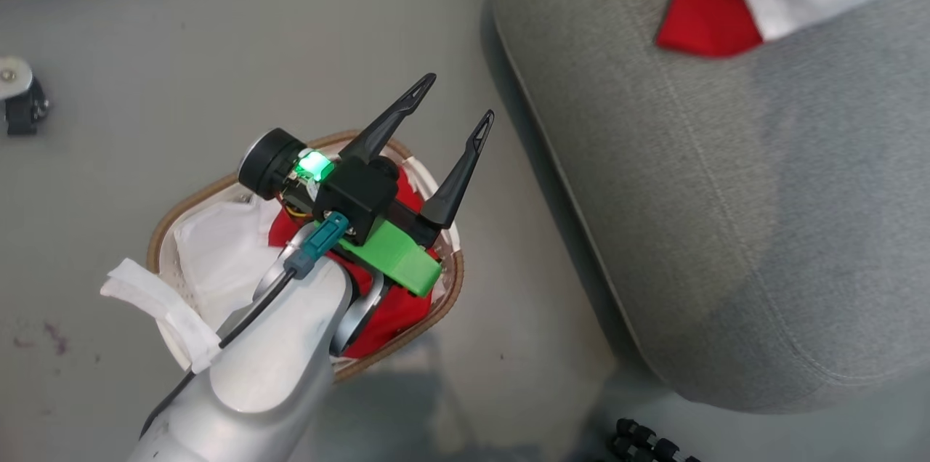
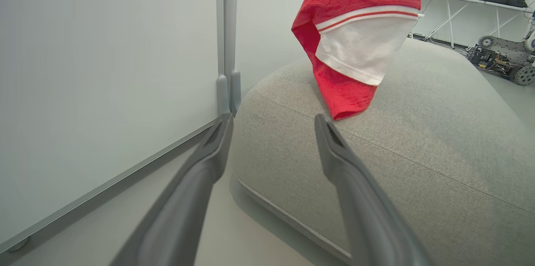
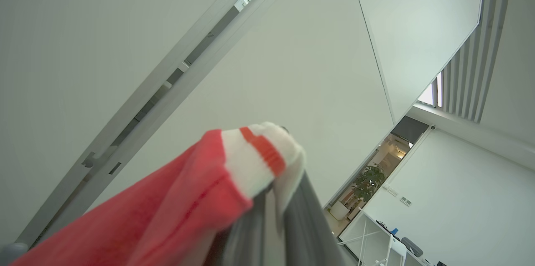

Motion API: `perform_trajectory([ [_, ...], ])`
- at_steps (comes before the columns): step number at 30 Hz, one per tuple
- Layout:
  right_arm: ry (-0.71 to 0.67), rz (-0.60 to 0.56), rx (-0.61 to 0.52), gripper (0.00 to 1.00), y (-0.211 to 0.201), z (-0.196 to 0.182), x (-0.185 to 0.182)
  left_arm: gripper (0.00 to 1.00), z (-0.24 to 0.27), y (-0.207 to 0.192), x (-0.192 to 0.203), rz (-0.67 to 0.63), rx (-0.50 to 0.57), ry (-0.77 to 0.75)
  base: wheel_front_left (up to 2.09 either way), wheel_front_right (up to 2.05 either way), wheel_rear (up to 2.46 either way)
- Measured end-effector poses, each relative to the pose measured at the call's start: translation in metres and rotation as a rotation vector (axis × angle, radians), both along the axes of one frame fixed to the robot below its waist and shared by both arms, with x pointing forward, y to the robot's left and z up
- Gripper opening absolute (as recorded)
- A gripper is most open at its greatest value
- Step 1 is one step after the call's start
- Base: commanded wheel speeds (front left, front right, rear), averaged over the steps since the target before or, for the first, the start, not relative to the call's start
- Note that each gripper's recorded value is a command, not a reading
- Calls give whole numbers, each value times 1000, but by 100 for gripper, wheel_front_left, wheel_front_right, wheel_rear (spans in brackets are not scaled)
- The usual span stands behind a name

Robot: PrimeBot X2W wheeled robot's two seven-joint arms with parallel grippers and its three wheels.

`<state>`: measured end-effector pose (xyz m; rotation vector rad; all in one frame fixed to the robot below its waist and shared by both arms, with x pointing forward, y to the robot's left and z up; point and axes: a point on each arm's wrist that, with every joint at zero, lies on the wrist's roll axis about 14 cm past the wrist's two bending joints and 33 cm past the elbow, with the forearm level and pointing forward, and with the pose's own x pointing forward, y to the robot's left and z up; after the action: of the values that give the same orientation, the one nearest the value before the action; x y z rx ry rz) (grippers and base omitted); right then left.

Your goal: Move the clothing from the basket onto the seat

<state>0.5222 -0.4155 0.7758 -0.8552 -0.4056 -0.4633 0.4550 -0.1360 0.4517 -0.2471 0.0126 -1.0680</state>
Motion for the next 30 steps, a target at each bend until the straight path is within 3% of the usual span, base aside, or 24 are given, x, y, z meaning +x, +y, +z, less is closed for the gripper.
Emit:
perform_trajectory([
  [3,24,-33,6,0,-10,-9,17,100,-11,7,8,20,3,19,0,0,0],
  [6,90,-59,60,0,-20,-45,36,100,-24,15,15,39,9,37,0,0,0],
  [11,265,-98,209,0,-31,-151,54,100,-46,27,27,67,24,69,0,0,0],
  [19,527,-168,441,0,-25,-318,24,100,-76,46,37,117,61,118,0,0,0],
  [24,576,-191,538,0,-11,-361,-11,100,-75,55,41,147,78,121,0,0,0],
  [25,564,-191,568,10,-8,-364,-17,100,-75,56,41,152,81,121,0,0,0],
  [26,558,-188,581,37,-4,-365,-23,100,-73,58,40,158,83,121,0,0,0],
  [27,554,-182,582,83,-1,-364,-27,100,-71,59,40,162,84,118,0,0,0],
  [28,540,-179,593,100,1,-361,-33,100,-67,60,41,169,84,113,0,0,0],
  [30,522,-174,608,100,3,-357,-43,100,-60,60,39,172,82,103,0,0,0],
])
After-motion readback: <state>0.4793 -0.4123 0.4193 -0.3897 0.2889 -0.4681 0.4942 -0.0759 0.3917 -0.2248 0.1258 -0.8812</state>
